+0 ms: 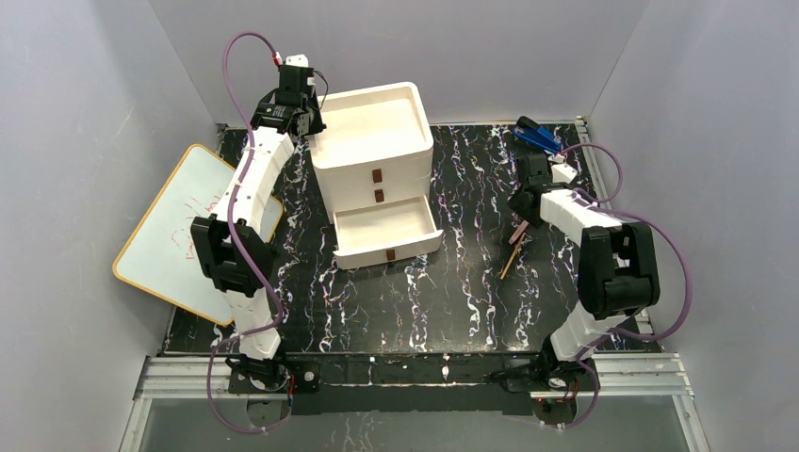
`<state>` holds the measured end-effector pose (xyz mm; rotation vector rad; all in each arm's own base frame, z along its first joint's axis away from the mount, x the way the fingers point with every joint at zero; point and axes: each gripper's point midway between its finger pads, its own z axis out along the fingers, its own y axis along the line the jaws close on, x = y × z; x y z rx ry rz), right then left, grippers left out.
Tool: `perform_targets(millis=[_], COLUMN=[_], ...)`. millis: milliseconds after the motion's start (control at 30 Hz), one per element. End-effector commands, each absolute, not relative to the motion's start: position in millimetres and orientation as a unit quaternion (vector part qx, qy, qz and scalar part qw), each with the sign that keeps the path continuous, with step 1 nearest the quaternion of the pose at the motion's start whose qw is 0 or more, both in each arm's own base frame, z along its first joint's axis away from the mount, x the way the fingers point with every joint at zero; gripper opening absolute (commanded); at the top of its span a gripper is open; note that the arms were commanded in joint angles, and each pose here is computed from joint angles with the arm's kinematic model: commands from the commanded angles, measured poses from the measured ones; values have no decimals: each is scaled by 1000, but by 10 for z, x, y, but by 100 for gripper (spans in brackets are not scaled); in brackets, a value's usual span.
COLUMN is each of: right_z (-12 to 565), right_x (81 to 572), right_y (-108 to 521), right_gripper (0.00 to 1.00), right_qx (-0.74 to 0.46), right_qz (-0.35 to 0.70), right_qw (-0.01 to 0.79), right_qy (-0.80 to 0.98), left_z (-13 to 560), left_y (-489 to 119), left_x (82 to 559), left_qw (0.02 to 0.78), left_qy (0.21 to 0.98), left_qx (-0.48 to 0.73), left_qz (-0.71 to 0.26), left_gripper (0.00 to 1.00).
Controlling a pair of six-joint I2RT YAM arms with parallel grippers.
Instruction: Organize the makeup
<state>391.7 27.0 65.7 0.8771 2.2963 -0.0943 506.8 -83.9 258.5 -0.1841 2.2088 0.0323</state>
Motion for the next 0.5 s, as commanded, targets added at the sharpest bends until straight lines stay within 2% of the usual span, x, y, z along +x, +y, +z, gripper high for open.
perform_targets(millis=[0, 233, 467], right_z=[553, 379, 243], right_x=[3959, 3914, 3898], right_y=[234, 175, 148], right_gripper=[56, 55, 37], right_qx=[337, 338, 339], right_qz=[-32, -43, -44], right_qw=[334, 315, 303], right_qy=[880, 886, 889], left_z=[1542, 1535, 1507], left_y=[-877, -870, -885], left_x=[4438, 4447, 4464], left_qw=[241, 238, 236], left_qy=[970, 970, 971], left_qx=[-29, -29, -29], left_qz=[24, 28, 25], left_gripper=[0, 0, 0])
